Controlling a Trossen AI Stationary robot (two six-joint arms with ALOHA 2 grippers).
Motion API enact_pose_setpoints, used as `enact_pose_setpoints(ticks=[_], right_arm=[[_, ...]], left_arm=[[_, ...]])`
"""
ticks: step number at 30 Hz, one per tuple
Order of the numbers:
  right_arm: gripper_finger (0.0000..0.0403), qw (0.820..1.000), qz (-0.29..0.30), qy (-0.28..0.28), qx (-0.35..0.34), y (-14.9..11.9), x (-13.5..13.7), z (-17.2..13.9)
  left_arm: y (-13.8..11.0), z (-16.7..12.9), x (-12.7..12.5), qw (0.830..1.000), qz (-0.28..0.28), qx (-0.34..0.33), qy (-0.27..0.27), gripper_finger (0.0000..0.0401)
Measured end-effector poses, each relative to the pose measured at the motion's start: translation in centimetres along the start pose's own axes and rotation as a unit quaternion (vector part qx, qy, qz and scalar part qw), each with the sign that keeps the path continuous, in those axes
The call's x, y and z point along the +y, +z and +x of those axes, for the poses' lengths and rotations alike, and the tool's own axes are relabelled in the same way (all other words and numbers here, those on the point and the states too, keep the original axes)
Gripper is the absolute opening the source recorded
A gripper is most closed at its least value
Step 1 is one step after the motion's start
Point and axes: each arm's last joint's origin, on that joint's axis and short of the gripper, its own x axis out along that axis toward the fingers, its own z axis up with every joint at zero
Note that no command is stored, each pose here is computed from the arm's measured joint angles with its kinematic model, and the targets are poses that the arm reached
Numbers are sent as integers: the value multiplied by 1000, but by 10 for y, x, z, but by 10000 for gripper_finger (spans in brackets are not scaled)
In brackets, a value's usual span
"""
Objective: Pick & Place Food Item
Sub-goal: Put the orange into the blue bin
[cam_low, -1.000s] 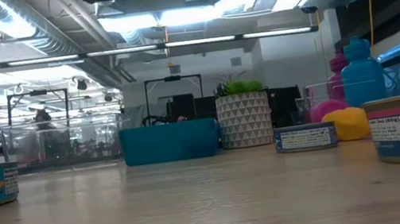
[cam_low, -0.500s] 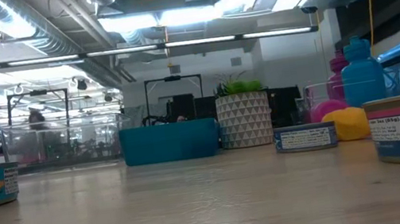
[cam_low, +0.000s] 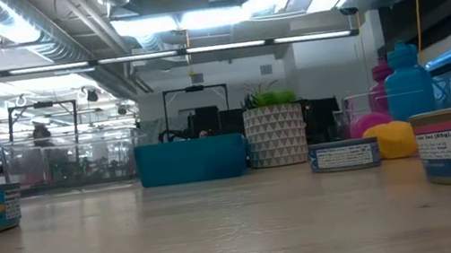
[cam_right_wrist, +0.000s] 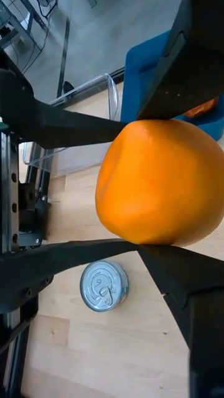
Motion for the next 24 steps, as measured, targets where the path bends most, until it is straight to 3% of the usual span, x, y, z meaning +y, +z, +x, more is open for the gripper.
enact_pose_setpoints(ticks=[10,16,24], right_arm=[[323,1000,-5,-3,0,0,0,0],[323,999,-17,-44,-4,0,-1,0],[322,998,-19,-55,-8,0,-1,0]], left_arm=[[0,0,1,1000,8,3,11,280],[-1,0,1,1000,13,10,23,277],[-5,0,2,999,23,30,38,276]])
